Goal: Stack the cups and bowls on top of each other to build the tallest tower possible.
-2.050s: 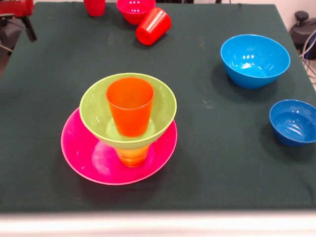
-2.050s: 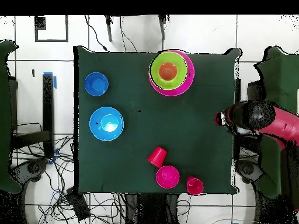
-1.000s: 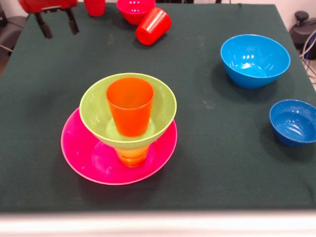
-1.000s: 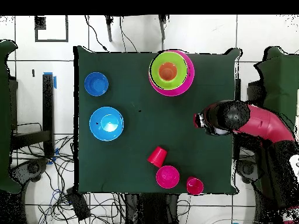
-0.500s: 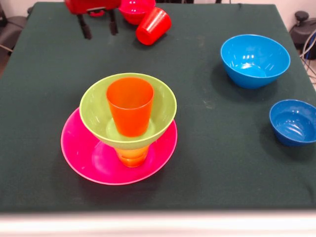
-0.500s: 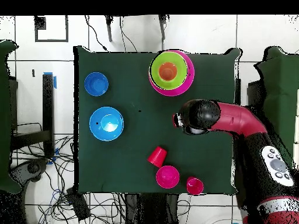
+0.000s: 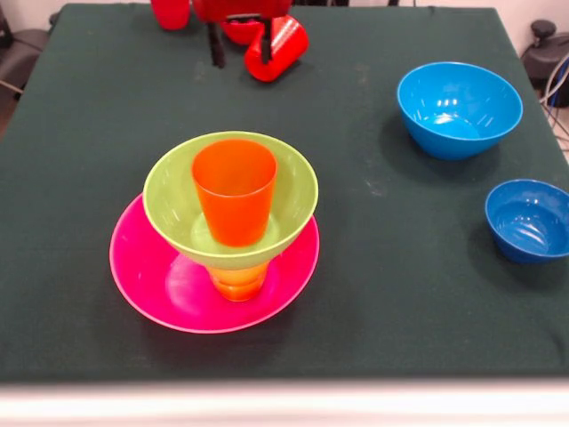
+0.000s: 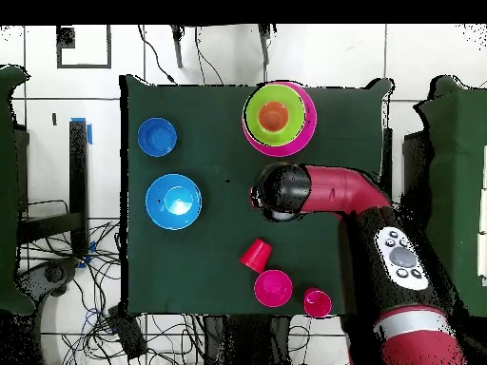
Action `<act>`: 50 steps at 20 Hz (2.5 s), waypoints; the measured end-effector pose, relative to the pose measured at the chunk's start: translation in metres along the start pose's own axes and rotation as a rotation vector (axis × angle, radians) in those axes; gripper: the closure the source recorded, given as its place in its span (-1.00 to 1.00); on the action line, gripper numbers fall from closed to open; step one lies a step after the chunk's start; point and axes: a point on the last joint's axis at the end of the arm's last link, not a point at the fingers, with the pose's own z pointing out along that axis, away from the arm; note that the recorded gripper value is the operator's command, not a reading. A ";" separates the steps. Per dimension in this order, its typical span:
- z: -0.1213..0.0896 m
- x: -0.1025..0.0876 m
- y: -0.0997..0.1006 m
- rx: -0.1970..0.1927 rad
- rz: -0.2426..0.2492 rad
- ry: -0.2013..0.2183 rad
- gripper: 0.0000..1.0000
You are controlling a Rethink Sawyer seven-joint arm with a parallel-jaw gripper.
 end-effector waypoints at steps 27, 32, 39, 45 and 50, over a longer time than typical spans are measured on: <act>0.059 -0.033 0.149 0.078 0.156 0.046 -1.00; 0.078 -0.047 0.175 0.085 0.191 0.037 -1.00; 0.090 -0.066 0.198 0.085 0.235 0.018 -1.00; 0.092 -0.086 0.211 0.073 0.261 -0.007 -1.00; 0.090 -0.098 0.217 0.063 0.278 -0.019 -1.00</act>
